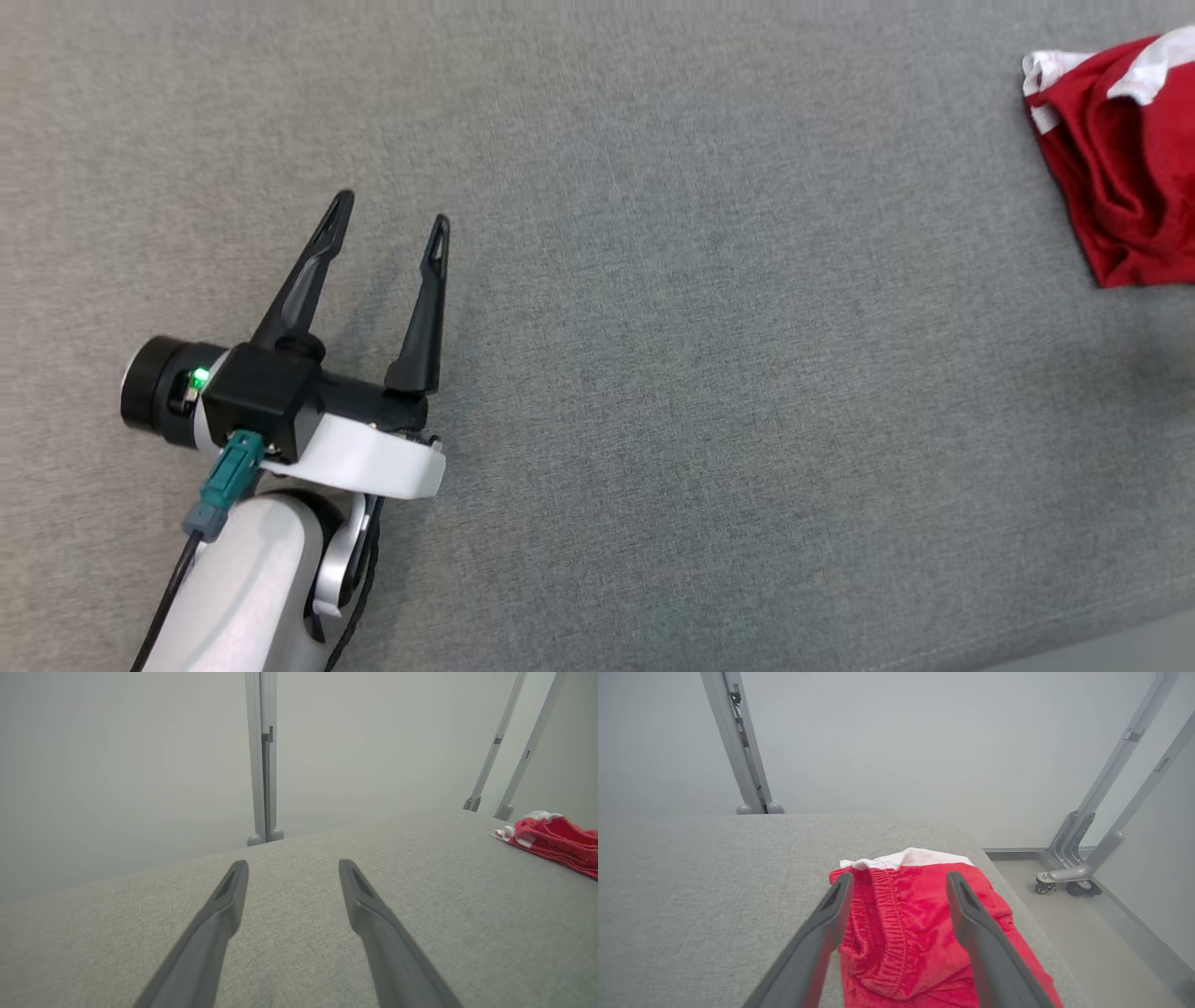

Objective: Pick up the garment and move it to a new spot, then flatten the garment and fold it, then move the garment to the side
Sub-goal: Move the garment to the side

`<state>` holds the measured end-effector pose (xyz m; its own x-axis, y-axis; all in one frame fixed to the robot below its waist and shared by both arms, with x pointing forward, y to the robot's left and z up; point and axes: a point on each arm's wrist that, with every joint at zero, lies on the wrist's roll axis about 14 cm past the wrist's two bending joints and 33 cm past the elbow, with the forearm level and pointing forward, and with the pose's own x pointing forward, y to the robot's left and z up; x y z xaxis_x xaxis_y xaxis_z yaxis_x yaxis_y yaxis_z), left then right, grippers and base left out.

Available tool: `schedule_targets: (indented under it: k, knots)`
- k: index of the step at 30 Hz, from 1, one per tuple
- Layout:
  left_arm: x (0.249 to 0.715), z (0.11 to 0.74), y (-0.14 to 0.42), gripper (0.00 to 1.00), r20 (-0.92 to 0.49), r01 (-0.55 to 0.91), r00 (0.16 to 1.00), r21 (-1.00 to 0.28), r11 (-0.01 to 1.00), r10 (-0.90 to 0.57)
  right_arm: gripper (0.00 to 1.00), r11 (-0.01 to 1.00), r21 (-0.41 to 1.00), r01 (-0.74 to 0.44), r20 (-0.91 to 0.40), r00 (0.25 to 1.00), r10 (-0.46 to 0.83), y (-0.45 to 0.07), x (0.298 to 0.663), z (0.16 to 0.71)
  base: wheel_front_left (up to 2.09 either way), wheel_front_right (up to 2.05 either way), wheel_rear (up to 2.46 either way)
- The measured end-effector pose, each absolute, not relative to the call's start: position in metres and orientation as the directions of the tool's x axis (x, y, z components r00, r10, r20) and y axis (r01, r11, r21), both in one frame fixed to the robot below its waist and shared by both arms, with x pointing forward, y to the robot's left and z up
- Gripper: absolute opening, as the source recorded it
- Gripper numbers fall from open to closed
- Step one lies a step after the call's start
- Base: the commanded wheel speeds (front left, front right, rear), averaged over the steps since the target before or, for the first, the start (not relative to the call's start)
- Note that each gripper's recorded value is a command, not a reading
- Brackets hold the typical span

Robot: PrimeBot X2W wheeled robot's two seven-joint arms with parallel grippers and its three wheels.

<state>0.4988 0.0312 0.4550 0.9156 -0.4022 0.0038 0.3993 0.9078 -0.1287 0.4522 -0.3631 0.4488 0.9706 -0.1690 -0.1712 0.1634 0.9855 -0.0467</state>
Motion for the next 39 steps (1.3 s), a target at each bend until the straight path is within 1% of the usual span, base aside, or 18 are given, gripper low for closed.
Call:
schedule_targets:
  k: [3,9,16,18,19,26,39]
  knots:
    - [0.493,0.459,0.042,1.0,0.0,0.366,0.929,-0.124,0.922,-0.369,1.0,0.99,-0.008,0.14,-0.122,0.983,-0.14,-0.34,0.451,0.457,0.0,0.0,0.0]
    - [0.48,0.467,0.066,1.0,-0.003,0.29,0.956,-0.131,0.948,-0.293,1.0,0.998,0.04,0.043,-0.062,0.997,-0.041,-0.287,0.45,0.465,0.0,0.0,0.0]
    - [0.463,0.473,0.098,1.0,-0.013,0.194,0.98,-0.14,0.971,-0.198,1.0,0.996,0.074,-0.055,-0.009,0.998,0.056,-0.234,0.448,0.476,0.0,0.0,0.0]
    - [0.46,0.474,0.103,1.0,-0.012,0.182,0.983,-0.135,0.974,-0.185,1.0,0.995,0.078,-0.067,0.001,0.998,0.067,-0.228,0.448,0.479,0.0,0.0,0.0]
    - [0.454,0.477,0.114,1.0,-0.01,0.15,0.988,-0.134,0.98,-0.153,1.0,0.992,0.09,-0.084,0.014,0.996,0.083,-0.217,0.447,0.482,0.0,0.0,0.0]
    - [0.433,0.48,0.138,1.0,-0.02,0.087,0.996,-0.12,0.989,-0.09,1.0,0.989,0.095,-0.116,0.035,0.993,0.113,-0.199,0.436,0.491,0.0,0.0,0.0]
    - [0.392,0.486,0.15,1.0,-0.031,0.051,0.998,-0.13,0.99,-0.055,1.0,0.989,0.106,-0.098,0.052,0.994,0.093,-0.199,0.395,0.511,0.0,0.0,0.0]
